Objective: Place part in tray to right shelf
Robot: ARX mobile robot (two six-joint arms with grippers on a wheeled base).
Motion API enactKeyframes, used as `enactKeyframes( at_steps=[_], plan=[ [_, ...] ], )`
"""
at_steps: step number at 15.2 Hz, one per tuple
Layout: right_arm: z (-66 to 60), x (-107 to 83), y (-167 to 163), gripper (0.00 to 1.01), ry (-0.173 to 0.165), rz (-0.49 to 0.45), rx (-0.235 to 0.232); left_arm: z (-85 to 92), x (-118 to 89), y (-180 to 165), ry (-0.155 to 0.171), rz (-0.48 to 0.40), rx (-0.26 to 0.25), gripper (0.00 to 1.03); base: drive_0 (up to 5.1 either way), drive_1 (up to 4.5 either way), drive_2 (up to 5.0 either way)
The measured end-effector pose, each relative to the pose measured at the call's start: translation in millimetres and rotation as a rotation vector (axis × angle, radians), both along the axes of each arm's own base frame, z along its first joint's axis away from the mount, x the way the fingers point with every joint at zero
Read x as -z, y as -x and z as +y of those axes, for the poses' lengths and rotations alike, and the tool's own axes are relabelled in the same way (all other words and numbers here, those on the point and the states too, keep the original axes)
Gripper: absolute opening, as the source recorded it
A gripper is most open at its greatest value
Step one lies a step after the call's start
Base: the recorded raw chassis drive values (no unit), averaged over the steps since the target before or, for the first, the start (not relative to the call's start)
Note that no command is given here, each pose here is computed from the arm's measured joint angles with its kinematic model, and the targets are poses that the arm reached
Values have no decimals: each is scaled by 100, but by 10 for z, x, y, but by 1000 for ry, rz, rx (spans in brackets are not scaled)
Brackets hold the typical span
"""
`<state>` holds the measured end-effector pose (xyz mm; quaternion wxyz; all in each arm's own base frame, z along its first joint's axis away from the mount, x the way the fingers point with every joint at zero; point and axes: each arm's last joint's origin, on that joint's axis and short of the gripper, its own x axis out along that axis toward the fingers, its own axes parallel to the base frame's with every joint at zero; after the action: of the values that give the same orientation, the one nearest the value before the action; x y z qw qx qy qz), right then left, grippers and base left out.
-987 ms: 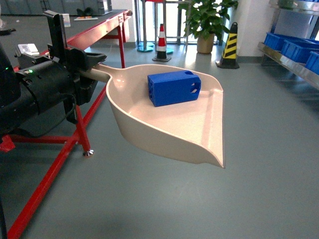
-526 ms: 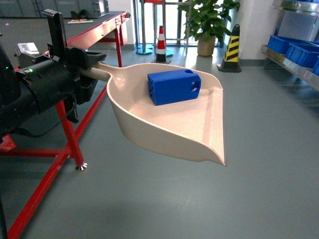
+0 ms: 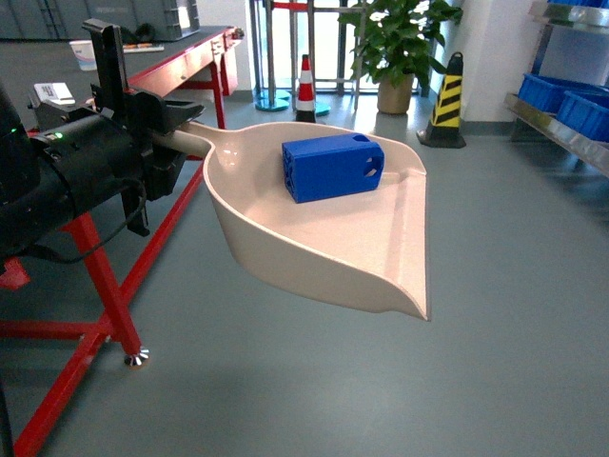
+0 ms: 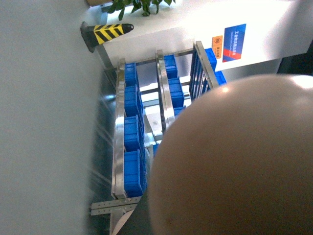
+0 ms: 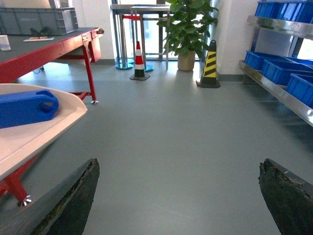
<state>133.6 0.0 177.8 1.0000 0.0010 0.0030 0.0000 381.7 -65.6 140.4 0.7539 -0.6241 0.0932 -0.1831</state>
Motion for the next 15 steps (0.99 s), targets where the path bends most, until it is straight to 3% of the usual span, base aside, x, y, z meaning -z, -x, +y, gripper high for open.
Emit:
enactKeyframes(
  at_steps=[11,15],
  plan=[
    [0,-1,0,98,0,-1,0,-1,-1,0,0,-1,-2,14,8,391,-375],
    [0,0,-2,98,0,-1,0,53,-7,-9,2,-7,-26,14,-120,-120,-120]
  ],
)
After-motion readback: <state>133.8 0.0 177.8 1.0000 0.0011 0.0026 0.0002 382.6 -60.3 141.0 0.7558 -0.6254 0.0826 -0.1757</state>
